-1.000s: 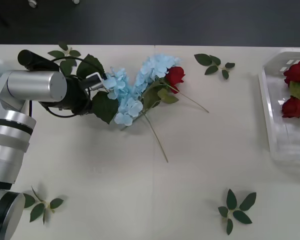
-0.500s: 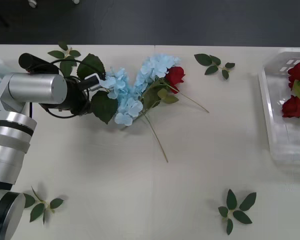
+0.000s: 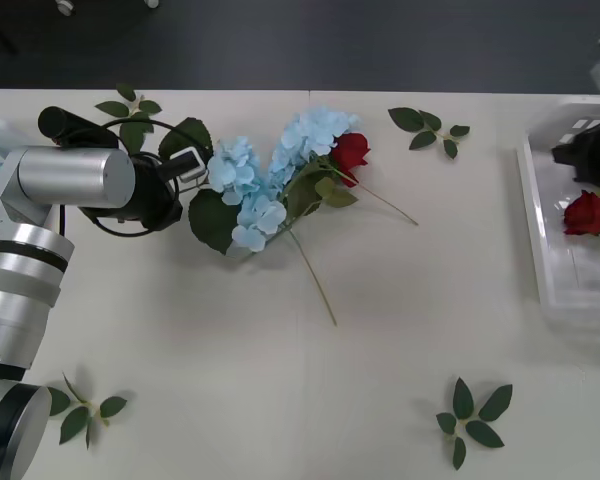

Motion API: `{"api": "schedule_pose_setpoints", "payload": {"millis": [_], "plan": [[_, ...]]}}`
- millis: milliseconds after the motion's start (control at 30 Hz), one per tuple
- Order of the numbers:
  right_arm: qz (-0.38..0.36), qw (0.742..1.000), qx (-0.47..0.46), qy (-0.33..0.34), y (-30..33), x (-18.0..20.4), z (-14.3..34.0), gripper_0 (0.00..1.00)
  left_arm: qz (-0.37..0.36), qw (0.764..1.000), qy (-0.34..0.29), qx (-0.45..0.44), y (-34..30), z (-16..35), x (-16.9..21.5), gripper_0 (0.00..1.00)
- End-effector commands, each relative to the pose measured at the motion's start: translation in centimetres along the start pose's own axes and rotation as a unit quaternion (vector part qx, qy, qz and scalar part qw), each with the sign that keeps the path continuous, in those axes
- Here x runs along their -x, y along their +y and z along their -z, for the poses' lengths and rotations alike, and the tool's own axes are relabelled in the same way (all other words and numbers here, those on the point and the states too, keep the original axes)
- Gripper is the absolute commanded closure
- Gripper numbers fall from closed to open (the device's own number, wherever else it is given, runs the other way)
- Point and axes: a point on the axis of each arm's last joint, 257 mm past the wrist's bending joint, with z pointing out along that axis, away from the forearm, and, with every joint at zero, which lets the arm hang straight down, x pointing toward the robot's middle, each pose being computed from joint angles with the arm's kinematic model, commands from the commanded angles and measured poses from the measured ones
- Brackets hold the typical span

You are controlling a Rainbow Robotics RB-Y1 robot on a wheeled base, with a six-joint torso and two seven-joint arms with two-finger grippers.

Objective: Put the red flowers into the right box and the blue flowers into the left box

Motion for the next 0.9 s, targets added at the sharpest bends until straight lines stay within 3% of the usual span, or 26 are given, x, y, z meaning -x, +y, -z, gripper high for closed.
{"api": "schedule_pose_setpoints", "payload": {"millis": [33, 433, 900], "plan": [[0.048, 0.998, 0.02, -0.027, 5.4, 4.5, -2.0, 0.58, -0.029, 0.999, -0.028, 0.012, 1.3, 0.8, 2.7, 1.0], [0.137, 0.989, 0.047, -0.023, 13.8, 5.5, -8.1, 0.58, 0.038, 0.997, -0.068, -0.017, 2.8, 4.7, 3.4, 1.0], [0.158, 0.986, 0.043, -0.025, 16.6, 4.7, -13.6, 0.58, 0.122, 0.99, -0.068, -0.001, 6.2, 14.8, -3.0, 1.0]]}}
